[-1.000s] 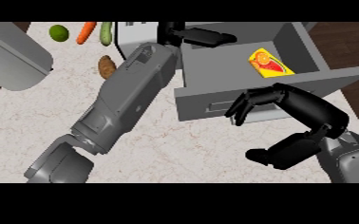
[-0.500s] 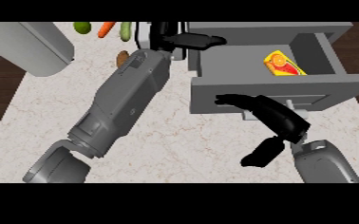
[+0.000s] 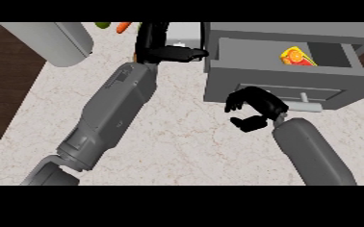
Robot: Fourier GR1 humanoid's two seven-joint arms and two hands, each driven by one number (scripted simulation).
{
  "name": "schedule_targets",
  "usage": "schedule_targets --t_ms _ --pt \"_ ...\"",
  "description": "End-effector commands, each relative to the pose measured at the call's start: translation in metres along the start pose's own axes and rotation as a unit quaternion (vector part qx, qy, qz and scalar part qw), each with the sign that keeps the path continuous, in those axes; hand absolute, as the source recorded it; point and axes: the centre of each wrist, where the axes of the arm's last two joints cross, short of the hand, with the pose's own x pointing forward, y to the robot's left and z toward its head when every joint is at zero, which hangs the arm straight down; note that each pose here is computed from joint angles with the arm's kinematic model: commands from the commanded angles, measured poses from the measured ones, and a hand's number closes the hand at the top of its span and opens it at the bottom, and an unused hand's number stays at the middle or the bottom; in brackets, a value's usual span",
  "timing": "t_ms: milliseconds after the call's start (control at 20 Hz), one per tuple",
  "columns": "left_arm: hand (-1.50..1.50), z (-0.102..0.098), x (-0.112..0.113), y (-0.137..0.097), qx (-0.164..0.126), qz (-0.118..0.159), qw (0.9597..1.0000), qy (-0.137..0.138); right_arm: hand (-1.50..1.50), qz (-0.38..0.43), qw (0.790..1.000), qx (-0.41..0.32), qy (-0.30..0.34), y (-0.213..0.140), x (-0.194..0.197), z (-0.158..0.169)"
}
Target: Pick up the cup, place it into the drawer and close the drawer
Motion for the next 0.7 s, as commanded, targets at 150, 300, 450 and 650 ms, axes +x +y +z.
schedule_targets --t_ms 150,300,450,650 --pt "-1.5 0.008 0.008 0.028 -0.008 0.011 0.9999 0.001 1.5 -0.025 0.997 -0.073 -0.02 -0.031 -0.034 -0.016" --pt "-1.5 0.015 0.009 0.053 -0.011 0.01 0.9999 0.006 1.5 -0.037 0.99 -0.135 -0.012 -0.073 -0.024 -0.021" --pt "-1.5 0.015 0.011 0.048 -0.013 0.01 0.9999 0.004 1.5 -0.036 0.985 -0.168 -0.022 -0.107 -0.04 -0.001" --pt "-1.5 0.021 0.008 0.049 -0.024 0.023 0.9994 0.011 1.5 -0.046 0.978 -0.206 0.001 -0.137 -0.027 -0.003"
